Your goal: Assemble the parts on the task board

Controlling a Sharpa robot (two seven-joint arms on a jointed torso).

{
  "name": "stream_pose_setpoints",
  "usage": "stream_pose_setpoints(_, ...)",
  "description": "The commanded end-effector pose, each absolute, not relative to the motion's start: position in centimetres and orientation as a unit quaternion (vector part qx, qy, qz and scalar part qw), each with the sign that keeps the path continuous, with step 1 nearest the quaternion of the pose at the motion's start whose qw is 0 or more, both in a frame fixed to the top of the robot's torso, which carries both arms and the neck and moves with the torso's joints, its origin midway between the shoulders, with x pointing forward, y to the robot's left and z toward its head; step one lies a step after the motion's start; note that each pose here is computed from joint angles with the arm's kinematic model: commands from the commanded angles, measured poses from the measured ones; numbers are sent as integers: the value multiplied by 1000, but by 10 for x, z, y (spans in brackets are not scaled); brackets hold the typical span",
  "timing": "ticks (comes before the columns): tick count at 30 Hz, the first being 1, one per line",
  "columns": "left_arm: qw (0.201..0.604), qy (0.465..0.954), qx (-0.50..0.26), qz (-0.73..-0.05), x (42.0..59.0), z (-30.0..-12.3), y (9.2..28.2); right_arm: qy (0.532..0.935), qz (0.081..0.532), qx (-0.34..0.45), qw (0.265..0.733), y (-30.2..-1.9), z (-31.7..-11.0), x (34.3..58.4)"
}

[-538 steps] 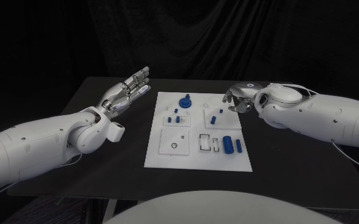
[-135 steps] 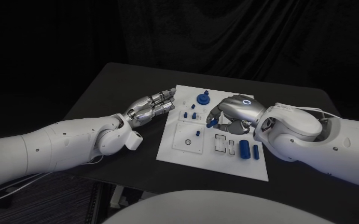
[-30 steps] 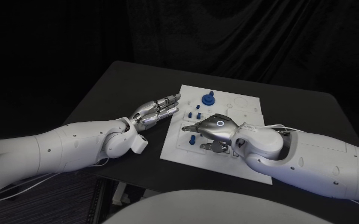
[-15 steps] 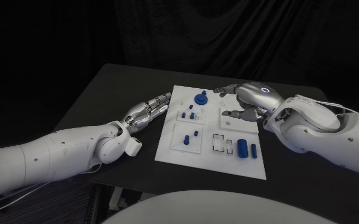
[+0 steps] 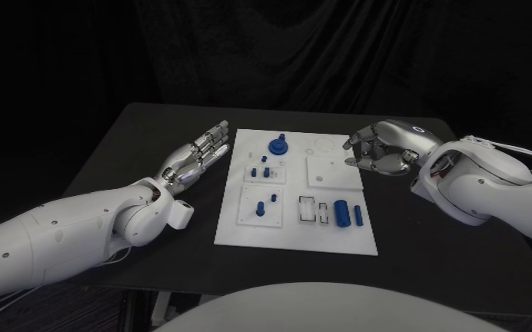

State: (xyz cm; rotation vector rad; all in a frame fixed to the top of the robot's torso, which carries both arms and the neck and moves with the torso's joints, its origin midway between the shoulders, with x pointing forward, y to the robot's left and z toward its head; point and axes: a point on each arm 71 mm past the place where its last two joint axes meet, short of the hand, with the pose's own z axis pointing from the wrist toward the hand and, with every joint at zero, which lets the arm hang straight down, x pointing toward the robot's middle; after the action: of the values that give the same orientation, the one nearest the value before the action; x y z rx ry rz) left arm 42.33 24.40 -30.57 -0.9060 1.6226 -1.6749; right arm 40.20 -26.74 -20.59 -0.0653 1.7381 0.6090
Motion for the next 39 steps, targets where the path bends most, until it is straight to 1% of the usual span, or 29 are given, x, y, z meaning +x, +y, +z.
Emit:
stream_pose_setpoints(1, 347, 574, -313, -672, 426, -291, 241, 809, 177, 36, 559, -282, -220, 401)
stream_pose_setpoints(7, 353, 572, -307, -674, 431, -289, 237, 828, 146, 58, 538, -292, -235, 390)
stream_pose_setpoints(13, 354, 573, -308, -672, 431, -288, 242, 837, 138, 65, 525, -292, -251, 380)
stream_pose_setpoints(15, 353, 574, -309, -671, 431, -288, 243, 840, 133, 59, 523, -291, -255, 377)
stream_pose_setpoints(22, 346, 578, -311, -671, 431, -289, 245, 860, 95, 22, 500, -288, -271, 370)
stream_pose_setpoints(28, 337, 583, -314, -669, 430, -291, 248, 855, 90, -1, 510, -280, -276, 367)
stream_pose_setpoints(39, 323, 590, -317, -669, 430, -294, 247, 851, 99, -20, 516, -267, -279, 366)
